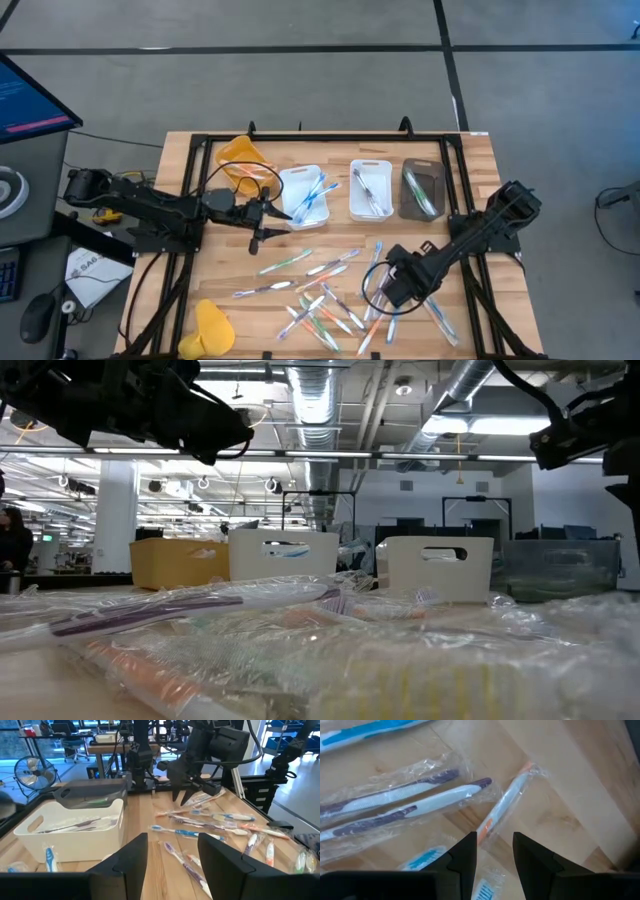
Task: Pick & Place Toothbrushes
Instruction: Put the orange toothbrush into the orange bin
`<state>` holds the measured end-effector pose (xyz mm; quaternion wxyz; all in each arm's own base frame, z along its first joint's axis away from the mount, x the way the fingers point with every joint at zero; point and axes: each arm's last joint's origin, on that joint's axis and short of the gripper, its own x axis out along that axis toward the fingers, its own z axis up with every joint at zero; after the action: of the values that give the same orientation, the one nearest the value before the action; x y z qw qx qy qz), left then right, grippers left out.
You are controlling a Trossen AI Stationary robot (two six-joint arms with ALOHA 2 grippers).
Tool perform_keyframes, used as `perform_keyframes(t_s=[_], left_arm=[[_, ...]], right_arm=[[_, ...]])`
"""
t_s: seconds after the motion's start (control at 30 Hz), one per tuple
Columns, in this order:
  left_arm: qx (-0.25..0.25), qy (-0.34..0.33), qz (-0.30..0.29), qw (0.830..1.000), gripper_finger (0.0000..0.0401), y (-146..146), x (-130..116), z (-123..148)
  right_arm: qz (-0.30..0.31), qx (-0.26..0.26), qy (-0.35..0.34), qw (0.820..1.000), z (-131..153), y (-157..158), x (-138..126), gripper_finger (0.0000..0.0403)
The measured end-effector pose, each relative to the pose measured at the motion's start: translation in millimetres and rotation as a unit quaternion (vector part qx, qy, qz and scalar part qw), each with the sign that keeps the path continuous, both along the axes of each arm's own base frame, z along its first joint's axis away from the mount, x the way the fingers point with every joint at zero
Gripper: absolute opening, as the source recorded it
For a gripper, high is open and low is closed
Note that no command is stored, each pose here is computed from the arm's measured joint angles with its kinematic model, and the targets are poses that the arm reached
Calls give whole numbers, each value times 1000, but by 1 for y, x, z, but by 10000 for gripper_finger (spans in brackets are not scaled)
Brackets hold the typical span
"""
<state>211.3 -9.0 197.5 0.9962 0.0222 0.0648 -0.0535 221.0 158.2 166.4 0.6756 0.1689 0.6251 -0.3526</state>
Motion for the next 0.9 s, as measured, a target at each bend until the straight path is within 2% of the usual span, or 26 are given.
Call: perform_keyframes(t_s=[0.53, 0.9], left_arm=[[0, 0, 0, 1000, 169, 0, 0, 0], [0, 0, 0, 1000, 169, 0, 0, 0]], right_arm=[[9, -17, -16, 1000, 0, 3, -2, 120], [12, -10, -22, 1000, 0, 9, -4, 121]])
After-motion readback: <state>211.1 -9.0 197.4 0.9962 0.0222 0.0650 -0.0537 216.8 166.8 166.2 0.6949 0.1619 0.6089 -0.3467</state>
